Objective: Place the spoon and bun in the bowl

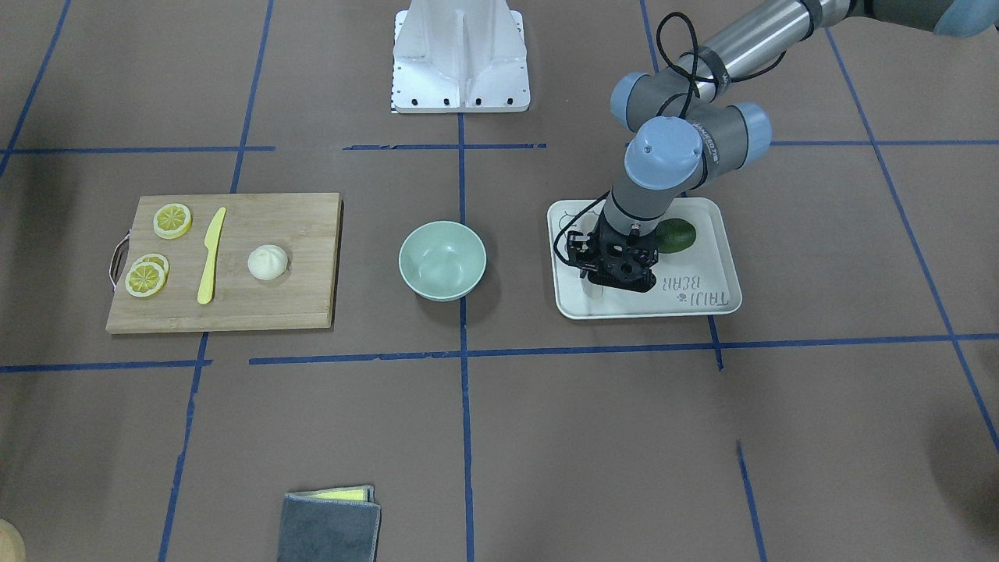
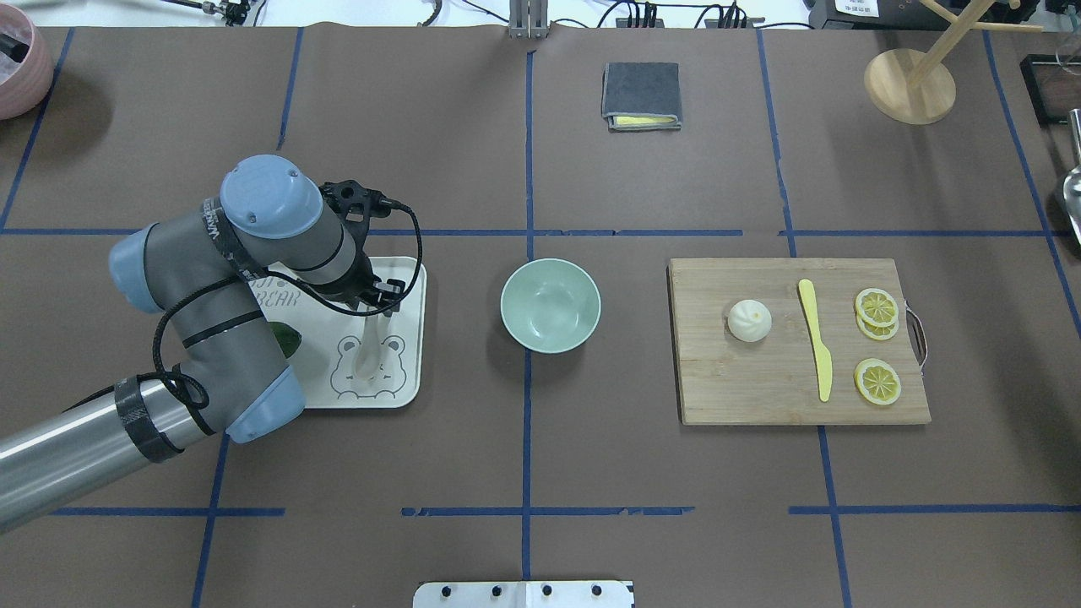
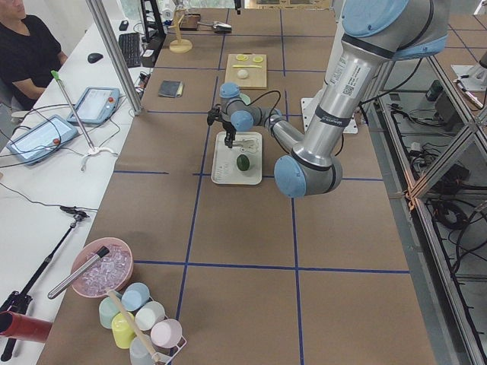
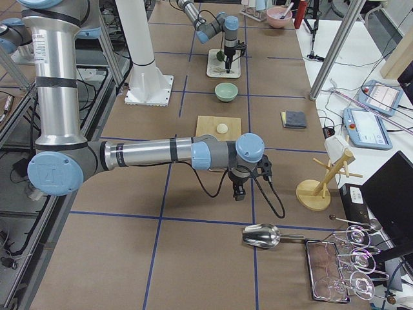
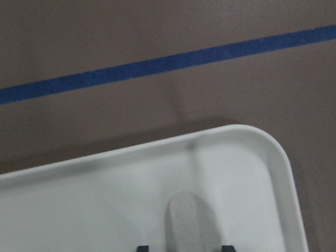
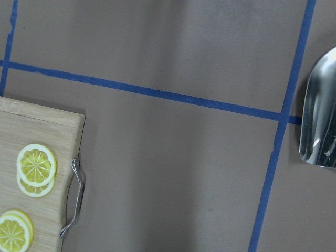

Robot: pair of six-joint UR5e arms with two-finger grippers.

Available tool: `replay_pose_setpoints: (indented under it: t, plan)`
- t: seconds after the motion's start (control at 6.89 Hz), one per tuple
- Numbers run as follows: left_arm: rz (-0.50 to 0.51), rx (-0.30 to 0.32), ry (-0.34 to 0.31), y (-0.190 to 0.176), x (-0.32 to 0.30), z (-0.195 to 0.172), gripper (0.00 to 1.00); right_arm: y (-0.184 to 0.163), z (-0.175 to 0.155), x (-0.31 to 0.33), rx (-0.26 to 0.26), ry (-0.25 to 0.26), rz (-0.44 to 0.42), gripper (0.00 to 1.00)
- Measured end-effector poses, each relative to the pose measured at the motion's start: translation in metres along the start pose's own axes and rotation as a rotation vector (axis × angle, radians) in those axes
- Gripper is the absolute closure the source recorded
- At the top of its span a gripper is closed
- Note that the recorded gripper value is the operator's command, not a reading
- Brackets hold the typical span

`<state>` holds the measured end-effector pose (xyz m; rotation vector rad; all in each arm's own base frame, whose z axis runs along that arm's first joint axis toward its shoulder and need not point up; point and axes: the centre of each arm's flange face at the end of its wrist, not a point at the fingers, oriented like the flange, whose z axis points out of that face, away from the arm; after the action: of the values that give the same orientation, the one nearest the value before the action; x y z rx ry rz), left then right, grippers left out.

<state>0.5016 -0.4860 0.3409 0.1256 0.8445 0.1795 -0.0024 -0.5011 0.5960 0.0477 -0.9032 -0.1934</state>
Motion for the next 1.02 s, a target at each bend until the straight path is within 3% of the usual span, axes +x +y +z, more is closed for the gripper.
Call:
replay_pose_setpoints:
  t: [0.15, 0.58, 1.02]
  plan:
    - [0.001, -0.001, 0.000, 0.000, 0.000, 0.001, 1.00, 0.000, 0.000, 0.000, 0.000, 0.000, 0.000, 0.00]
    - [0.005, 0.005, 0.011, 0.000, 0.006, -0.006, 1.00, 0.000, 0.000, 0.000, -0.001, 0.000, 0.001, 0.00]
    - [0.041, 0.072, 0.103, -0.018, 0.068, -0.056, 1.00, 0.000, 0.000, 0.000, 0.000, -0.001, 0.001, 0.00]
